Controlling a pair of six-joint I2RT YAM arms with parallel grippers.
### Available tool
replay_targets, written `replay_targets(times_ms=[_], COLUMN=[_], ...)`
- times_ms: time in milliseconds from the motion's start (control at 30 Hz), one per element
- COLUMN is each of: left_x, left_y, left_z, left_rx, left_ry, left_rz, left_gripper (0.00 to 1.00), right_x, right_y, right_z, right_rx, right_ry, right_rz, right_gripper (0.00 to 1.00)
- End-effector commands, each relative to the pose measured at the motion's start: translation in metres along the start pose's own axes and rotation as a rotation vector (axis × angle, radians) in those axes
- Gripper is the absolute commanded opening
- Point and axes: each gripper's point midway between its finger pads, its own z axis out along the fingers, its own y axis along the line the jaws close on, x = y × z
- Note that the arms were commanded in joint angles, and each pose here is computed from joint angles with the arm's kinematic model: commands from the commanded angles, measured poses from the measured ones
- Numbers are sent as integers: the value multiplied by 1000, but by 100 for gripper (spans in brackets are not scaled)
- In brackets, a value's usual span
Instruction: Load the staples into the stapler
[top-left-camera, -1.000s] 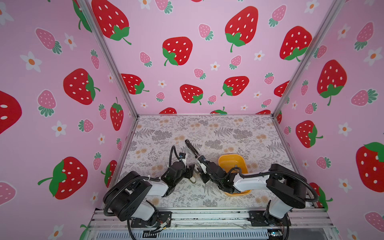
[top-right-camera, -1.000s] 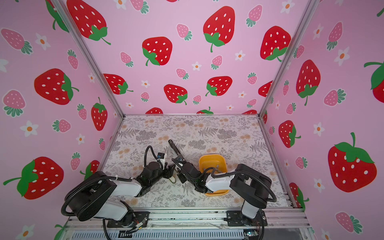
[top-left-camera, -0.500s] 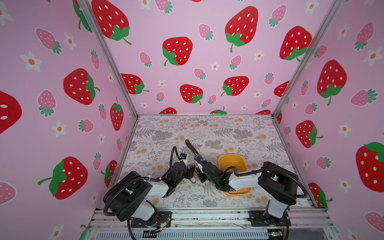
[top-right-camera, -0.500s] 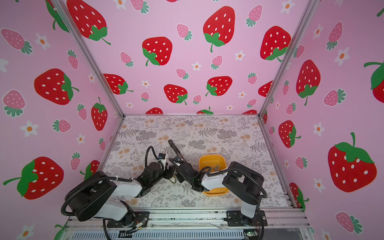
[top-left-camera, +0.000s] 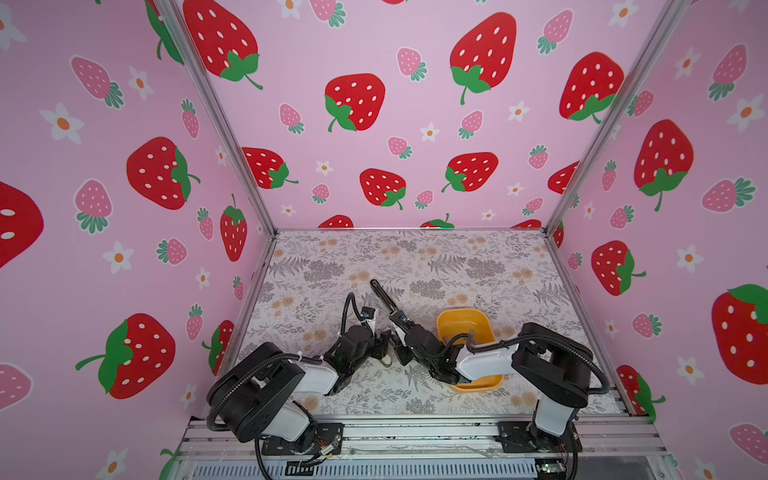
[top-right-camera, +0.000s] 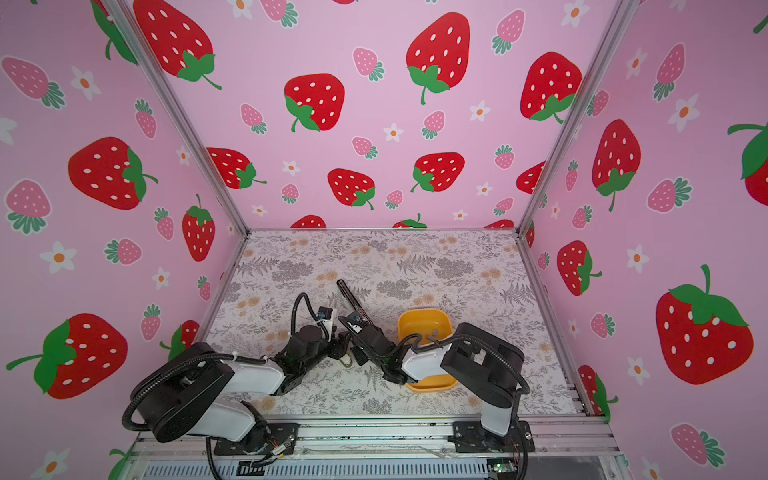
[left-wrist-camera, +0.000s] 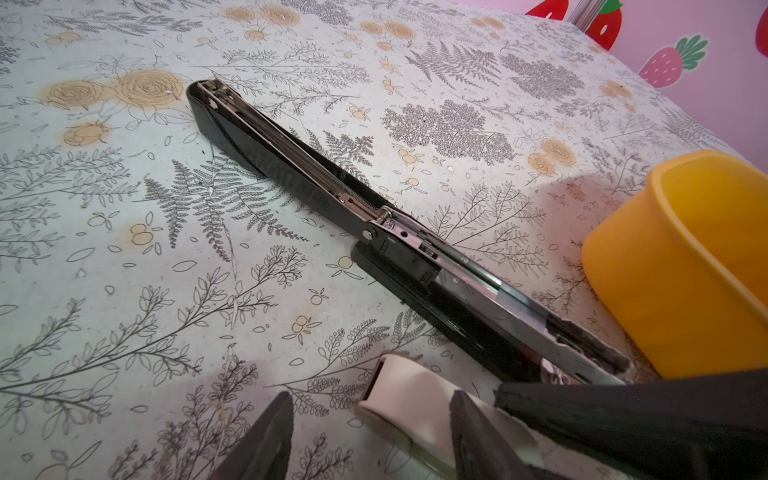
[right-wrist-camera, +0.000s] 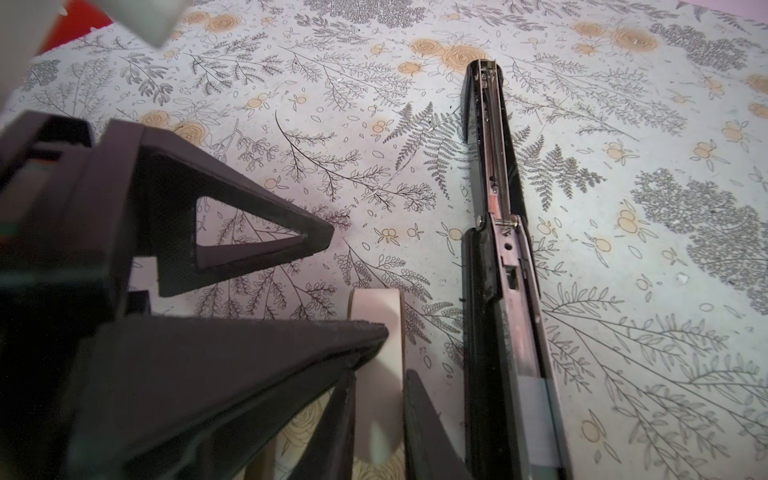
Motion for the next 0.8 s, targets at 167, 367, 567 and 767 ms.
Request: replay_targets(times_ms=[167,367,567,767], left_x=[22,26,25,10], left_y=[4,5,4,2], left_z=[1,4,3,-3], left_rx=[-21,-27,-21,-29], left_ry=[61,68,63,40], left_rz=[41,39,35,32], left_gripper=[61,60,60,61], right_x=[64,74,75,42], right_y=[-9,-11,-12,-12], right_z=[3,4,4,-5], right_rx=[18,22,24,36], right_ry=[150,160,159,98], right_rz=[-15,-7,-6,-25], right_gripper=[22,21,21,24])
